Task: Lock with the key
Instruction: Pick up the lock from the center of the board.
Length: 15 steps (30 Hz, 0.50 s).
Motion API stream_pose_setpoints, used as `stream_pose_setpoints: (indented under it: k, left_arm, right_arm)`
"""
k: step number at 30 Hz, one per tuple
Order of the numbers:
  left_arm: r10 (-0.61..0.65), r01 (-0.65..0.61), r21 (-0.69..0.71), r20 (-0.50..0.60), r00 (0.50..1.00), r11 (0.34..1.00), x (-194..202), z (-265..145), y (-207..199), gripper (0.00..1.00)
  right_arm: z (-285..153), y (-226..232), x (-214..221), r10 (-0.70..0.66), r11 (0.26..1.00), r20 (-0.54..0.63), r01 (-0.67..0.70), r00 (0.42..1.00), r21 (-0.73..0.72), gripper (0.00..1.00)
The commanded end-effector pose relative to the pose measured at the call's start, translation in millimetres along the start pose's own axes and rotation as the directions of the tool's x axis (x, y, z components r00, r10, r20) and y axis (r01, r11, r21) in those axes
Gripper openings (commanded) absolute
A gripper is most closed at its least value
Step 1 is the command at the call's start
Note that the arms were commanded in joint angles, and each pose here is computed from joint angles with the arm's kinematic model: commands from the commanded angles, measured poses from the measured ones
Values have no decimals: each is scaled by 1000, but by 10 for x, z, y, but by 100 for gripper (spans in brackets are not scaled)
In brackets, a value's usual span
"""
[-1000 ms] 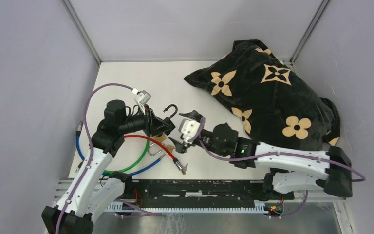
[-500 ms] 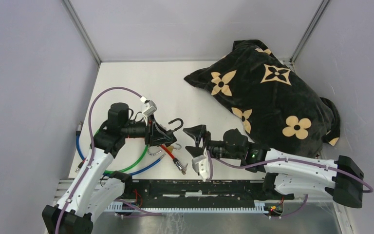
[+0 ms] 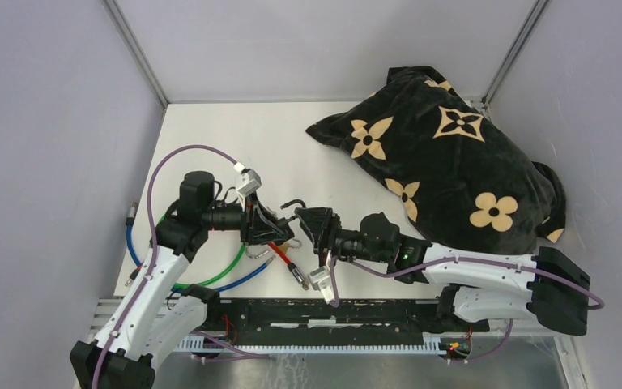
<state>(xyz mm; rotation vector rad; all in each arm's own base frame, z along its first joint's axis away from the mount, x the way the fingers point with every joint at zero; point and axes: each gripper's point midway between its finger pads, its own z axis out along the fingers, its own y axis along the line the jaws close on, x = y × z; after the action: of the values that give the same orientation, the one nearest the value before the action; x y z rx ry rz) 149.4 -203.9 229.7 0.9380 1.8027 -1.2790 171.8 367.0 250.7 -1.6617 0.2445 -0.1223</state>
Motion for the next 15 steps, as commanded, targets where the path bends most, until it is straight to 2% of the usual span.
stream_pose_setpoints:
  k: [1,5,9,12,15]
  left_arm:
    - [164,-169,80,57,985,982,-248,-48,-222,2]
    - [178,-182,88,49,983,979,-207,-45,-216,2]
    - [251,-253,89,32,968,963,-143,-72,-223,2]
    - [352,-352,54,19,936,934,-181,-117,-199,2]
    - [440,-440,5,10,898,898,-265,-155,-139,2]
  right_arm:
    - [26,-392,115,-112,992,-82,117,990,55,63]
    - [83,-408,153,-131,990,-97,136,987,39,58]
    - [102,-354,279,-81,996,-159,85,984,18,40]
    - [116,-302,287,38,999,-162,-42,986,-17,24]
    - [144,-192,113,209,970,-95,-218,973,-106,18]
